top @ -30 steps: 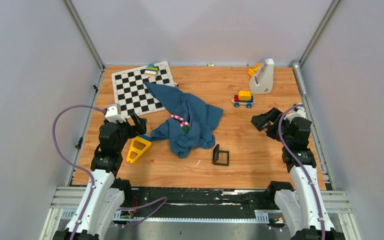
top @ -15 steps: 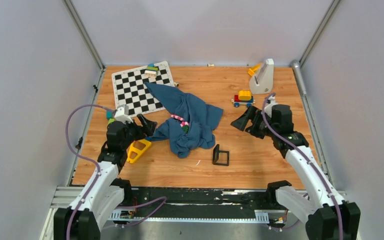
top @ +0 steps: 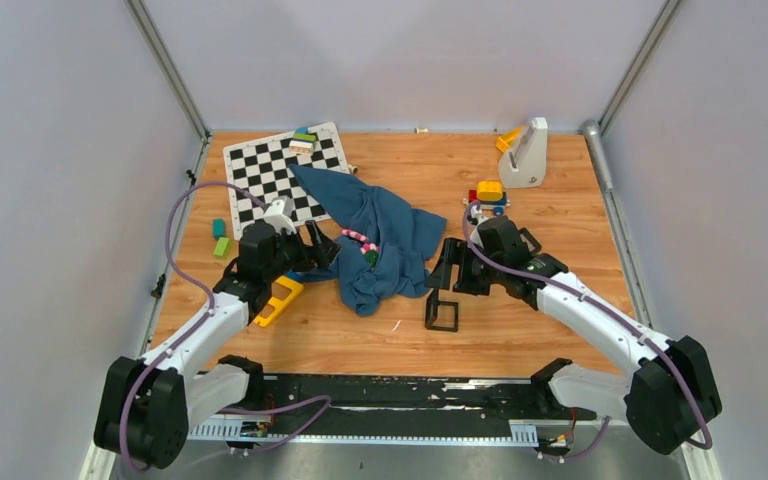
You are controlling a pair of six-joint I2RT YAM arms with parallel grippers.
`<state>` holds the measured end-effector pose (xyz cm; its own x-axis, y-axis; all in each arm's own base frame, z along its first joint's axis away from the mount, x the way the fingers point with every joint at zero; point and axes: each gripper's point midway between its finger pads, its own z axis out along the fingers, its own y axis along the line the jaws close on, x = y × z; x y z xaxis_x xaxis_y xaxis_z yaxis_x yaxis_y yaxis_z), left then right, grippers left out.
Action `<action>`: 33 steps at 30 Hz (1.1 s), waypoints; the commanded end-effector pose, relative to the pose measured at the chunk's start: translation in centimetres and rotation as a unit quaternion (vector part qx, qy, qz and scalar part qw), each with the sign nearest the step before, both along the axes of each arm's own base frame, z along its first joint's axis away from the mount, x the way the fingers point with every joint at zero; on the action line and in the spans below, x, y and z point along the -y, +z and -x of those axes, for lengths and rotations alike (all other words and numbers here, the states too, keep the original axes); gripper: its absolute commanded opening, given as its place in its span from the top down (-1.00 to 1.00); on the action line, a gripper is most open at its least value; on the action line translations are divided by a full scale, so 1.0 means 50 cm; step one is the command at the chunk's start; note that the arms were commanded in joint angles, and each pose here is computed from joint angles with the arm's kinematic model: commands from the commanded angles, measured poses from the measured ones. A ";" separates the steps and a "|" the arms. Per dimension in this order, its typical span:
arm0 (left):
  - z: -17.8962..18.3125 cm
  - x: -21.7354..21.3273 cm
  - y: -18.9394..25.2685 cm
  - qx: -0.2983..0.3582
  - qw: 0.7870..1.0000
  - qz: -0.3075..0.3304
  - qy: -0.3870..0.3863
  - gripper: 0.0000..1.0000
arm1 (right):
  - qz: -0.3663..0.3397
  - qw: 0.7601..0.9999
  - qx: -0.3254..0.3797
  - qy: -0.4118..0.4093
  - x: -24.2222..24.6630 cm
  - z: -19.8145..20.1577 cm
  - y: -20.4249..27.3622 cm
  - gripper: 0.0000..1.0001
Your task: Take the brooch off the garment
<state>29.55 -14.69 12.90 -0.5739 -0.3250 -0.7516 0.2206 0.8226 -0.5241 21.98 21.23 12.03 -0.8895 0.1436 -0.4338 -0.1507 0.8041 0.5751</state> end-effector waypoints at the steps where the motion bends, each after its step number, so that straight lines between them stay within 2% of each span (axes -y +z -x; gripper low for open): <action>1: -0.018 0.041 0.035 0.037 0.998 0.004 -0.052 -0.88 | 0.006 1.000 -0.009 -0.011 -0.021 0.012 -0.005 -0.43; 4: -0.010 0.071 0.023 0.039 0.995 0.012 -0.089 -0.87 | 0.010 1.000 -0.023 -0.009 -0.028 0.028 -0.025 -0.34; 8: -0.005 0.079 -0.010 0.031 0.995 0.005 -0.098 -0.86 | 0.012 0.999 -0.032 -0.003 -0.038 0.037 -0.039 -0.08; 14: -0.005 0.081 -0.023 0.022 0.995 -0.003 -0.100 -0.82 | 0.038 0.998 -0.037 -0.016 -0.031 0.026 -0.068 -0.03; 16: -0.005 0.079 -0.023 0.023 0.995 -0.004 -0.098 -0.82 | 0.038 0.999 -0.037 -0.015 -0.034 0.022 -0.068 0.09; 21: -0.004 0.078 -0.021 0.026 0.995 -0.005 -0.097 -0.81 | 0.032 0.999 -0.032 -0.012 -0.045 0.012 -0.065 0.24; 27: -0.003 0.078 -0.021 0.025 0.995 -0.006 -0.096 -0.81 | 0.037 0.999 -0.023 -0.024 -0.048 -0.015 -0.055 0.63; 33: -0.003 0.079 -0.022 0.024 0.995 -0.005 -0.097 -0.81 | 0.028 0.996 0.012 -0.086 0.002 -0.082 -0.010 0.67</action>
